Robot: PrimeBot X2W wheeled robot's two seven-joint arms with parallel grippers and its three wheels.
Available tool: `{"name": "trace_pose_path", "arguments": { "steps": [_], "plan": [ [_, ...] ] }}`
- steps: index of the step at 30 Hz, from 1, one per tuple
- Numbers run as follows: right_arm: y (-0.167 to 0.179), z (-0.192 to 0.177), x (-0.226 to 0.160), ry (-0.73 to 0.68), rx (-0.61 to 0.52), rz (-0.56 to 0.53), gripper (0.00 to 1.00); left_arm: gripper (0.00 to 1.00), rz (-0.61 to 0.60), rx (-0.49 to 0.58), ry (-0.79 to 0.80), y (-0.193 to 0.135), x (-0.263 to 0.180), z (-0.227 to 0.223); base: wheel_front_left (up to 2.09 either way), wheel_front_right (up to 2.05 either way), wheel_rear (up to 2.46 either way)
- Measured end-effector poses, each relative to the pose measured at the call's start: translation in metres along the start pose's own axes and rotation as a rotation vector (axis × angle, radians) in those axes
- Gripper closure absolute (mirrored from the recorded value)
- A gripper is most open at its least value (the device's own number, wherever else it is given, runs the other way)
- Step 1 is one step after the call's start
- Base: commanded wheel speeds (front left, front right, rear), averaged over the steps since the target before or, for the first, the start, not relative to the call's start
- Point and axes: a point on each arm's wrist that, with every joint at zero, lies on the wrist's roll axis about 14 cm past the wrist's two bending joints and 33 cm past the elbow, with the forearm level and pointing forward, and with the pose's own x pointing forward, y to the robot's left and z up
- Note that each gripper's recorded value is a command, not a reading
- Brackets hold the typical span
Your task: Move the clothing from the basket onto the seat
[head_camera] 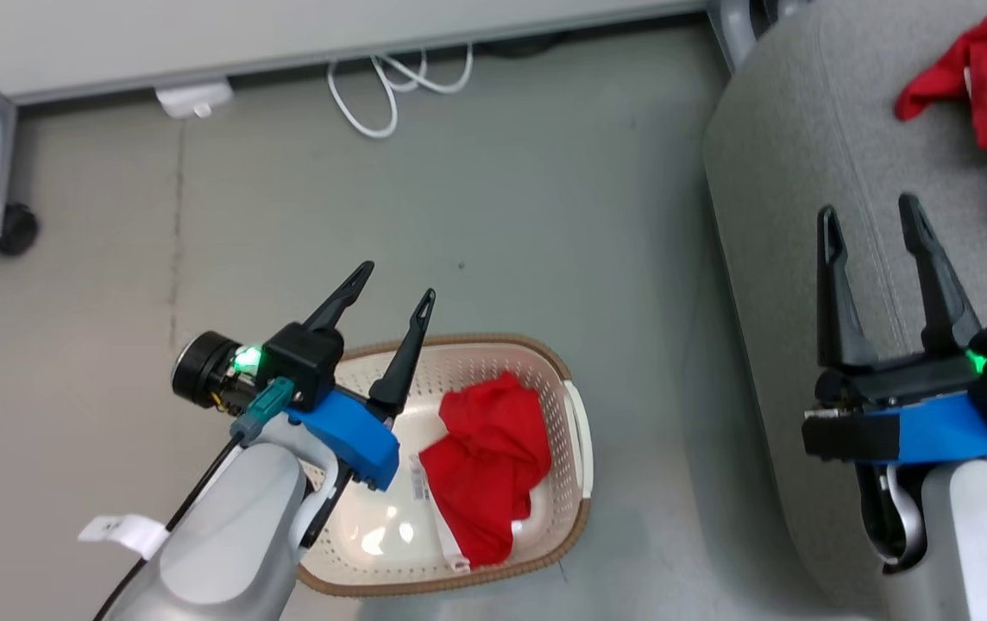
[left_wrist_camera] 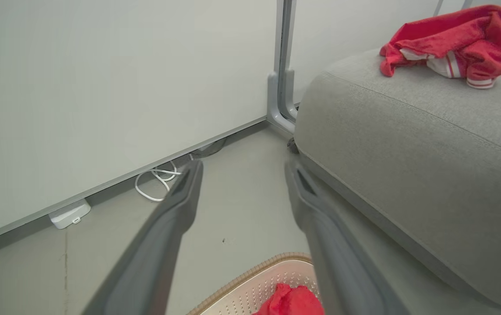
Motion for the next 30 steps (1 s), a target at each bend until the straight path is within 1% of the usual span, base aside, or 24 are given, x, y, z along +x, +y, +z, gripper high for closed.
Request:
{"name": "trace_pose_path", "arguments": {
  "steps": [6,13,19,30],
  "plan": [
    [-0.013,-0.026,0.014,0.04,-0.02,-0.024,0.0,0.0,-0.092,-0.016,0.134,-0.011,0.029,-0.051,0.0,0.0,0.0],
    [-0.026,-0.056,0.02,0.096,-0.042,-0.044,0.0,0.0,-0.202,-0.005,0.301,-0.026,0.043,-0.116,0.0,0.0,0.0],
    [-0.029,-0.08,0.027,0.13,-0.061,-0.039,0.0,0.0,-0.281,0.026,0.451,-0.034,0.04,-0.172,0.0,0.0,0.0],
    [-0.036,-0.12,0.029,0.198,-0.083,-0.043,0.0,0.0,-0.374,0.038,0.629,-0.044,0.031,-0.242,0.0,0.0,0.0]
  ]
}}
